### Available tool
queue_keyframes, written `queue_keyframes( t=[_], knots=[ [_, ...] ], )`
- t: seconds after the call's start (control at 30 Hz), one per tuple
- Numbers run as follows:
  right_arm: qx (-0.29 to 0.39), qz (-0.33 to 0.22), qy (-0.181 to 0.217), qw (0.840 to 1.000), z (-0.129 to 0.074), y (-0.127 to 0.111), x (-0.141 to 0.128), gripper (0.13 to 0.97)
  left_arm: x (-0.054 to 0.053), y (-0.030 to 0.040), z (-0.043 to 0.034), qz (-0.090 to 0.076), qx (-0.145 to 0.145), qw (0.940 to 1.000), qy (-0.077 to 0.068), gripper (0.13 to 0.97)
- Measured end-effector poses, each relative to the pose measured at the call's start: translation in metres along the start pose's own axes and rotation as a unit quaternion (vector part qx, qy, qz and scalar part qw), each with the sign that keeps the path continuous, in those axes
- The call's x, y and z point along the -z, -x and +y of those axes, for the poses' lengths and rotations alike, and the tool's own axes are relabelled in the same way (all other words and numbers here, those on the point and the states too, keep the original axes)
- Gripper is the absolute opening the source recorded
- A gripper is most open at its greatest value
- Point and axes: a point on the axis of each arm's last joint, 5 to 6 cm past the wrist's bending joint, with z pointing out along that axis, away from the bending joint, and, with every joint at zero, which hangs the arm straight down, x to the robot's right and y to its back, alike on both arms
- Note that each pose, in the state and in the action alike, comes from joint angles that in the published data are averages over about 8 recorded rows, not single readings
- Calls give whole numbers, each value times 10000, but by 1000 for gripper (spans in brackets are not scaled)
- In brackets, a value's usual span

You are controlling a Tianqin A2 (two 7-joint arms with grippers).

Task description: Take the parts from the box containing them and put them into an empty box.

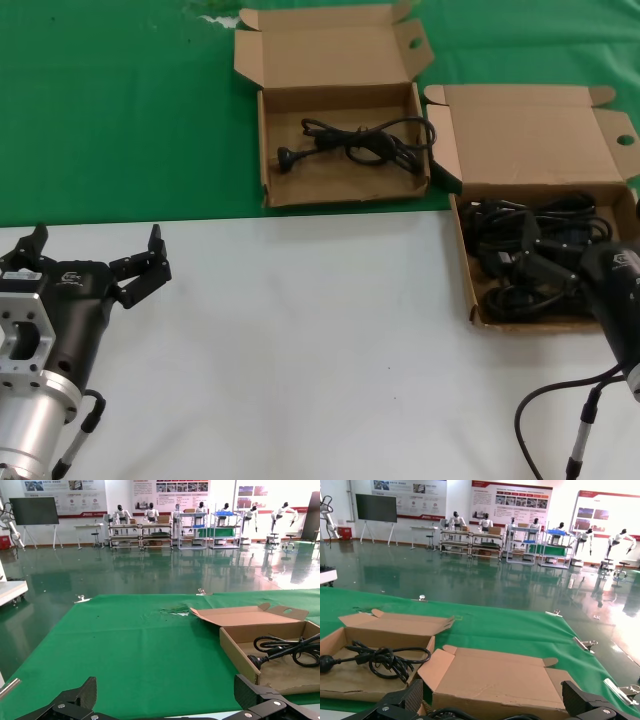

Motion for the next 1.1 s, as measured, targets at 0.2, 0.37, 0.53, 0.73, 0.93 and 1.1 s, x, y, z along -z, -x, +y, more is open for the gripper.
queue_keyframes(
  t=[0.2,0.37,0.53,0.73,0.93,1.1],
  knots=[
    [0,0,0,10000,0,0,0,966,0,0,0,0,0,10000,0,966],
    [0,0,0,10000,0,0,0,966,0,0,0,0,0,10000,0,966],
    [0,0,0,10000,0,0,0,966,0,0,0,0,0,10000,0,966],
    [0,0,0,10000,0,0,0,966,0,0,0,0,0,10000,0,966],
    [0,0,0,10000,0,0,0,966,0,0,0,0,0,10000,0,966],
    [0,0,0,10000,0,0,0,966,0,0,0,0,0,10000,0,966]
  ],
)
